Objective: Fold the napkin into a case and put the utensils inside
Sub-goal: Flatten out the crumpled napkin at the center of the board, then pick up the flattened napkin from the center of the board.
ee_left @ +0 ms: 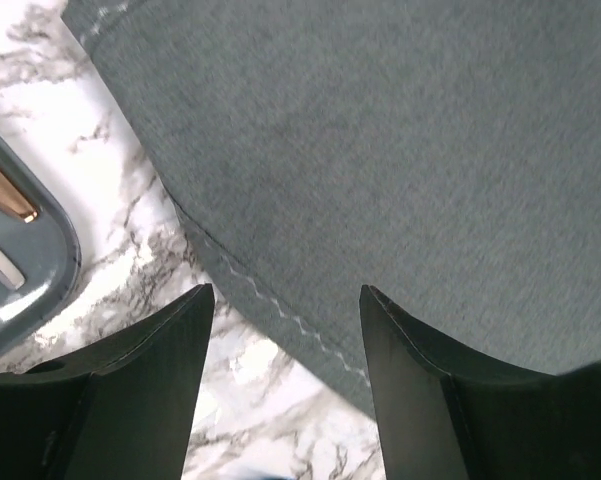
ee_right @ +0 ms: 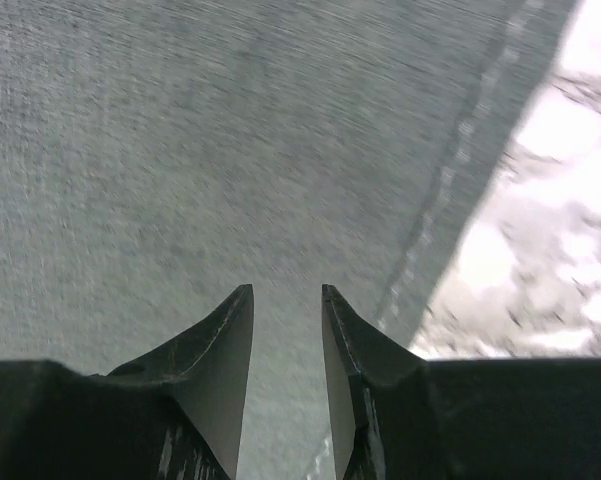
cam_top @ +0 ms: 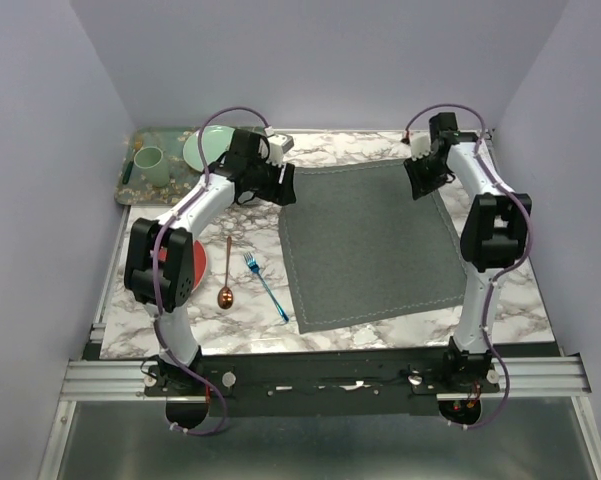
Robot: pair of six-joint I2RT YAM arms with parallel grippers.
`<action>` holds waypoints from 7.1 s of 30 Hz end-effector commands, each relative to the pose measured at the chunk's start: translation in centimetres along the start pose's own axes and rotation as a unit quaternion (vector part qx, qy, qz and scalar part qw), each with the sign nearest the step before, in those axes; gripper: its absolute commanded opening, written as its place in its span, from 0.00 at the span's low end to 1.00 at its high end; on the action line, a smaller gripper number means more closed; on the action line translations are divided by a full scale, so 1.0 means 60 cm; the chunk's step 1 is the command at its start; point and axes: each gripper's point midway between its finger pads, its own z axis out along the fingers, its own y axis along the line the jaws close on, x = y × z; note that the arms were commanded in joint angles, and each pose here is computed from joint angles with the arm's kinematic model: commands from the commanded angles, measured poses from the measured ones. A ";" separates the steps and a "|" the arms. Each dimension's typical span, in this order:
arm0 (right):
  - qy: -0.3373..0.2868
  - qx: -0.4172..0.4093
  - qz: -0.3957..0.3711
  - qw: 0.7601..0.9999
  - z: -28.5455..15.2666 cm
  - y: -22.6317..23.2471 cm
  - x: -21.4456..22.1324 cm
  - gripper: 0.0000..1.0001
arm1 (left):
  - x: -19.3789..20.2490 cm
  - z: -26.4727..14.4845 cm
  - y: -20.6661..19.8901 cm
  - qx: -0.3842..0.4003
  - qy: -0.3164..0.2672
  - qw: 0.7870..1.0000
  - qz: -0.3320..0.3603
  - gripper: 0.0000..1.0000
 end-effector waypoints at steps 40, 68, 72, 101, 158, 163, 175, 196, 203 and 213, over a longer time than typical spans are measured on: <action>0.122 -0.017 0.001 0.992 0.056 0.028 0.131 0.41 | -0.007 0.141 -0.071 -0.041 0.030 0.986 0.160 0.67; 0.124 -0.026 0.006 0.992 0.058 0.034 0.132 0.41 | -0.037 0.244 -0.046 0.069 0.033 0.997 0.018 0.64; 0.124 -0.027 0.006 0.992 0.057 0.035 0.132 0.41 | -0.020 0.255 -0.048 0.067 0.047 0.997 0.016 0.64; 0.110 -0.014 0.013 0.994 0.051 0.024 0.126 0.44 | -0.108 0.119 0.166 -0.201 -0.032 0.977 0.067 0.54; -0.081 0.025 0.149 0.985 -0.041 -0.170 -0.017 0.61 | -0.188 0.171 0.131 -0.153 -0.078 0.984 -0.046 0.73; -0.080 0.031 0.178 0.980 0.001 -0.199 -0.010 0.66 | -0.166 0.206 0.163 -0.179 -0.079 0.978 -0.072 0.70; -0.062 0.045 0.188 0.979 0.083 -0.233 -0.004 0.67 | -0.117 0.240 0.176 -0.172 -0.049 0.978 -0.108 0.67; -0.048 0.020 0.147 0.988 0.140 -0.237 0.007 0.52 | -0.116 0.213 0.131 -0.121 -0.035 0.983 -0.135 0.68; -0.046 -0.006 0.136 0.990 0.137 -0.219 0.009 0.23 | -0.120 0.205 0.140 -0.119 -0.037 0.982 -0.144 0.67; -0.126 -0.034 0.090 0.987 0.006 -0.183 -0.063 0.01 | -0.156 0.151 0.127 -0.113 -0.053 0.989 -0.080 0.72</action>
